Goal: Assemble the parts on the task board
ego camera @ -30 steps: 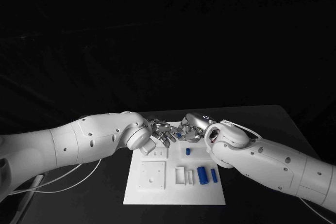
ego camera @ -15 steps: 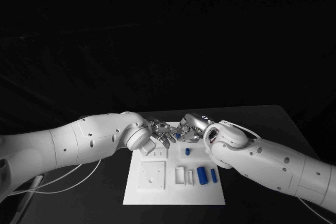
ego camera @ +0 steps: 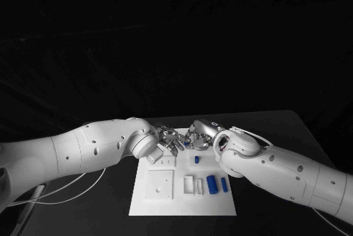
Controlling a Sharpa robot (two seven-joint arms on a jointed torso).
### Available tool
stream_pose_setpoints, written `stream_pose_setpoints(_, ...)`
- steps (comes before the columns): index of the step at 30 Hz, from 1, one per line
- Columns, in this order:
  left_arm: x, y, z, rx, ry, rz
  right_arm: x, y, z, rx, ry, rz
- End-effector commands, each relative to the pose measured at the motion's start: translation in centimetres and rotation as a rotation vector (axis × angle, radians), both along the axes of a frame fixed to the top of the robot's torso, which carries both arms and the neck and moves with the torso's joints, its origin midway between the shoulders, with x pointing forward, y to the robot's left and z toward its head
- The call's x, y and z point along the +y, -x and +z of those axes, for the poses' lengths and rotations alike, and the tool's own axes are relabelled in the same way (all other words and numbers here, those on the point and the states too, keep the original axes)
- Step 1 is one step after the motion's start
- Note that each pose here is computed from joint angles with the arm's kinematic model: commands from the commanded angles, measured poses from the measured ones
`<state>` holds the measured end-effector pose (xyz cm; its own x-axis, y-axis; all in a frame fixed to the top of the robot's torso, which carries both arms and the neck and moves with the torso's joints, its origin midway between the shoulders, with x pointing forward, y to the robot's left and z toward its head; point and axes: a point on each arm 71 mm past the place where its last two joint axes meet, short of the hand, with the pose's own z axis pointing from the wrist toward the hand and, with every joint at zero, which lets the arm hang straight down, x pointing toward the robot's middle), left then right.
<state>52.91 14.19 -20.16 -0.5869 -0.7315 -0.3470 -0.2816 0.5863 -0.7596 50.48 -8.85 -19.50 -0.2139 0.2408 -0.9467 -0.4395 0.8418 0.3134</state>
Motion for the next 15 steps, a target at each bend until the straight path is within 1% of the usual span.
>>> stream_pose_setpoints(1, -0.11, 0.03, 0.11, -0.005, 0.024, 0.001, -0.05, -0.02, -0.20, 0.009, 0.016, 0.007)
stream_pose_setpoints(5, -0.01, 0.05, 0.07, 0.000, 0.026, 0.001, -0.15, -0.06, -0.28, 0.011, 0.019, 0.004)
stream_pose_setpoints(15, -0.02, 0.26, -0.11, 0.011, 0.017, -0.023, -0.27, -0.11, -0.43, 0.008, 0.022, 0.000)
